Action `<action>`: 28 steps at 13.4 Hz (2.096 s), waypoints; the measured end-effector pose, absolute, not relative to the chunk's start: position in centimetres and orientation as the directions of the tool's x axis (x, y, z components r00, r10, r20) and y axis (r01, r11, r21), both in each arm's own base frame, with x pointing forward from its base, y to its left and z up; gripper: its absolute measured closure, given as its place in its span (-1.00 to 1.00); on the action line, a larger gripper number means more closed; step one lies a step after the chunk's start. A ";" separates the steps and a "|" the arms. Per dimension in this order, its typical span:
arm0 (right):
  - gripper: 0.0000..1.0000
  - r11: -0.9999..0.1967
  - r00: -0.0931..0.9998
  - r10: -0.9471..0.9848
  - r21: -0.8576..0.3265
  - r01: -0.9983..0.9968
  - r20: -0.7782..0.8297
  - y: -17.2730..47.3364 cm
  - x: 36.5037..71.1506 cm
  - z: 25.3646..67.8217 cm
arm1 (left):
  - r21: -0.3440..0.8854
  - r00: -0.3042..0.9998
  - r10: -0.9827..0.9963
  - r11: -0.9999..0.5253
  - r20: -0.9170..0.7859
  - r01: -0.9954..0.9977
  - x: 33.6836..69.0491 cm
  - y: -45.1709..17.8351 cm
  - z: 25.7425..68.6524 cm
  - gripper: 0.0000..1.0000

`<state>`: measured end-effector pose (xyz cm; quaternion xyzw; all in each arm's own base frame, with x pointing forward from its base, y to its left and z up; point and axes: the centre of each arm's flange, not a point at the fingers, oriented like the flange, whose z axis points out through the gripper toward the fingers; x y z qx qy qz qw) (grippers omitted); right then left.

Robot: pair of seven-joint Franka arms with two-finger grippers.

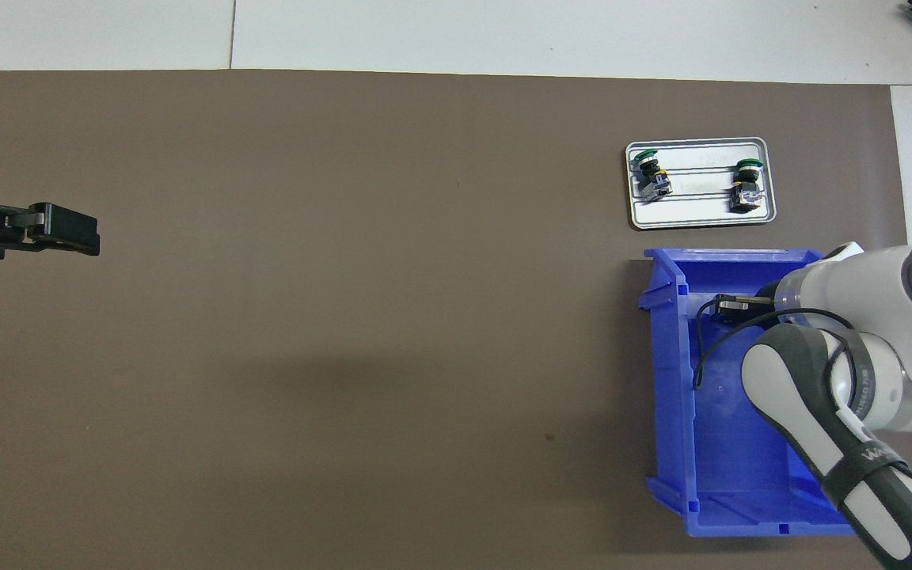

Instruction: Place and press button with both arms

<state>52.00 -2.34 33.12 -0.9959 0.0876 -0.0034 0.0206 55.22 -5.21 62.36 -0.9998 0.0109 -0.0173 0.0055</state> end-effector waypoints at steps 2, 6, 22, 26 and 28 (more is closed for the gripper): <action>-0.47 -0.983 0.984 -0.176 -0.044 -0.176 0.009 -2.4 52.1 33.2 | -0.011 0.999 -0.022 -1.000 0.034 -0.022 55.2 -5.2 62.4 -1.00; -0.96 -0.985 0.985 -0.169 -0.049 -0.167 0.045 -2.0 52.9 34.8 | -0.011 0.999 -0.022 -1.000 0.034 -0.022 55.2 -5.2 62.4 -1.00; -1.00 -0.985 0.985 -0.172 -0.033 -0.171 0.003 -4.2 54.8 62.9 | -0.011 0.999 -0.022 -1.000 0.034 -0.022 55.2 -5.2 62.4 -1.00; -1.00 -0.985 0.985 -0.172 -0.028 -0.172 -0.026 -4.1 54.5 62.3 | -0.011 0.999 -0.022 -1.000 0.034 -0.022 55.2 -5.2 62.4 -1.00; -1.00 -0.985 0.985 -0.171 -0.028 -0.172 -0.025 -4.1 54.6 62.2 | -0.011 0.999 -0.022 -1.000 0.034 -0.022 55.2 -5.2 62.4 -1.00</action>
